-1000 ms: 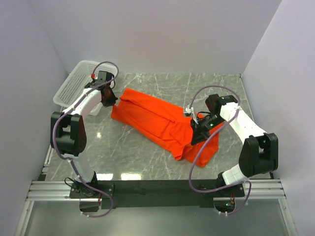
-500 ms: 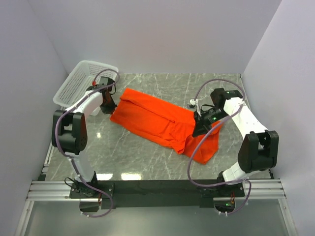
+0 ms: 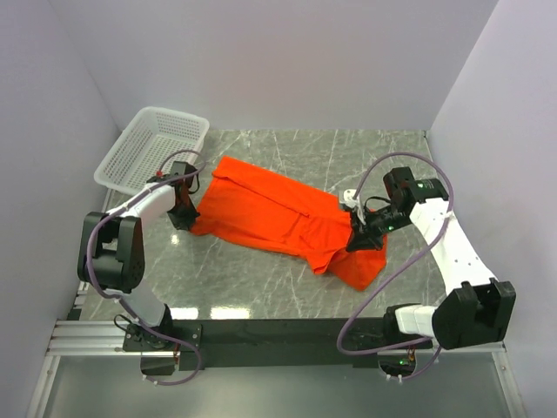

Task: Fold and stack the t-shirts
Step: Fold the tshirt

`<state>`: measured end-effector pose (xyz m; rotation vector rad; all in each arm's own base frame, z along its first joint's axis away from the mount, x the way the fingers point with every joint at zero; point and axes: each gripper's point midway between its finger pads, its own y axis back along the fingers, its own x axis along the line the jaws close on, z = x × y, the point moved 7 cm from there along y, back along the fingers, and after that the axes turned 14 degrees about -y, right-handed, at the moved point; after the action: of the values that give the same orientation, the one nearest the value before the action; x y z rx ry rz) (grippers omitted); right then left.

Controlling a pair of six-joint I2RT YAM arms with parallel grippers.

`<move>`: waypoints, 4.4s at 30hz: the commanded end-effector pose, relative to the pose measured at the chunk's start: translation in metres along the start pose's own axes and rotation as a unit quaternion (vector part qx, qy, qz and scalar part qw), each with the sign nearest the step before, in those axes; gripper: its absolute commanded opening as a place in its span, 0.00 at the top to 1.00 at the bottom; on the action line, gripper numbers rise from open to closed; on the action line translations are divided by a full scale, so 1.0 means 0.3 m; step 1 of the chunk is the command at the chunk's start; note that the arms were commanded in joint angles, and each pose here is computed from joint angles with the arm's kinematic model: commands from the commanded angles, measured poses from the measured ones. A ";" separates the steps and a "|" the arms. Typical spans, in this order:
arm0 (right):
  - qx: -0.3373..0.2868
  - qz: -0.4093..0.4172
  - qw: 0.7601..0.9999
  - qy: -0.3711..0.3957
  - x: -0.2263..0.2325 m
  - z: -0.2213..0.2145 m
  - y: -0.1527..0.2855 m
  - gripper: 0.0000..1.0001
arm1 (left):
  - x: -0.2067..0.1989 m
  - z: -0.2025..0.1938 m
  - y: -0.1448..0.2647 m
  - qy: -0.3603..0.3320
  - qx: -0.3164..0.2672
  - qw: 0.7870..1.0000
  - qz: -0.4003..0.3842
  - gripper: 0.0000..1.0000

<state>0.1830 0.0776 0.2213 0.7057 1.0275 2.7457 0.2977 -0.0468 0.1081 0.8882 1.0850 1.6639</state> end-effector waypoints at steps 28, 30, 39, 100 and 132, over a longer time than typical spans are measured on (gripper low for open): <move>-0.020 0.003 1.000 -0.013 0.022 0.010 0.004 1.00 | 0.011 0.164 0.020 0.023 -0.022 0.999 -0.014 0.99; -0.031 0.002 0.999 -0.023 0.003 0.031 0.015 1.00 | 0.003 0.172 0.011 0.018 -0.017 1.000 -0.012 0.99; -0.064 0.025 0.997 -0.042 -0.037 0.076 0.055 1.00 | 0.008 0.153 -0.012 0.000 0.010 1.000 0.006 0.99; -0.096 -0.026 0.982 -0.163 -0.274 0.009 0.148 1.00 | -0.123 0.334 -0.029 -0.026 0.042 0.998 0.025 0.99; -0.076 -0.079 0.965 -0.239 -0.438 0.024 0.164 1.00 | -0.251 0.442 -0.049 -0.047 -0.010 0.999 0.019 0.99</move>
<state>0.2919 0.0130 0.1996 1.1866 0.7377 2.3216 0.4344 -0.0790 0.1303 0.9840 1.0342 1.6332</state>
